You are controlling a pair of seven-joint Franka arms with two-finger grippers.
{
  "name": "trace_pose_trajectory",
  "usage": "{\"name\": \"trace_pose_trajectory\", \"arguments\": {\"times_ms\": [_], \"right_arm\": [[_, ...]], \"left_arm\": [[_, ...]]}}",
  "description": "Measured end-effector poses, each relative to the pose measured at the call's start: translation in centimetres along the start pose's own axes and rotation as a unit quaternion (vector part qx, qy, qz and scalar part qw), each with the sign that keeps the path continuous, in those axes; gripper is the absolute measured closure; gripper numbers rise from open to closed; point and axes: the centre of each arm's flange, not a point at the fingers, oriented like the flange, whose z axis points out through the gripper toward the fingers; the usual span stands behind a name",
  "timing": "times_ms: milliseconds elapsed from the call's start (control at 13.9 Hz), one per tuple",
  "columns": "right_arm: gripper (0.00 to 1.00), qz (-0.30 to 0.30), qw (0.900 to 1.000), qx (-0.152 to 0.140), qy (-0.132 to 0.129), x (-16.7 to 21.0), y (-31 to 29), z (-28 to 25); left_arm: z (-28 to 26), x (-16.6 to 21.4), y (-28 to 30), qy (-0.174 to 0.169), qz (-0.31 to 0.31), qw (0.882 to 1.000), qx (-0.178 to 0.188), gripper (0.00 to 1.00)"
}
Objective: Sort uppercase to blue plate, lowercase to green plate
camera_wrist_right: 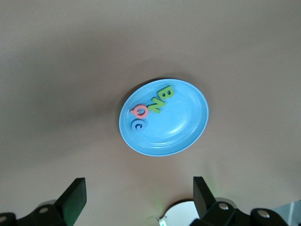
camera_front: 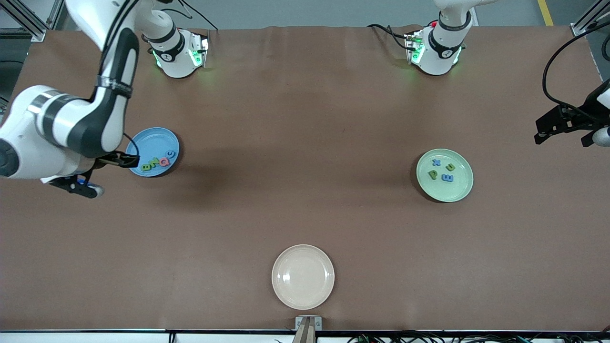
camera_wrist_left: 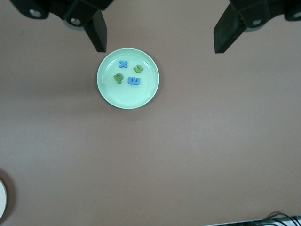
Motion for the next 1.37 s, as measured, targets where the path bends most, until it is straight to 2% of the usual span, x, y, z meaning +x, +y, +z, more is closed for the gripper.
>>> {"name": "trace_pose_trajectory", "arguments": {"times_ms": [216, 360, 576, 936, 1368], "right_arm": [[0.00, -0.022, 1.000, 0.002, -0.021, 2.4, 1.6, -1.6], [0.00, -0.044, 0.999, -0.003, -0.018, 3.2, 3.0, -3.1], [0.00, -0.055, 0.998, -0.007, 0.004, 1.6, 3.5, -6.2], [0.00, -0.049, 0.998, 0.026, 0.033, -1.9, 3.6, -10.2], [0.00, -0.062, 0.994, 0.031, 0.079, -5.6, 5.9, -13.9]], "left_arm": [[-0.3, 0.1, 0.5, 0.003, 0.004, 1.000, 0.001, 0.00], [-0.3, 0.1, 0.4, 0.003, 0.003, 1.000, 0.001, 0.00], [-0.3, 0.1, 0.2, 0.003, 0.002, 1.000, 0.001, 0.00], [-0.5, 0.1, 0.1, 0.005, 0.001, 1.000, 0.001, 0.00], [-0.6, 0.1, 0.2, 0.006, 0.001, 1.000, 0.001, 0.00]]}}
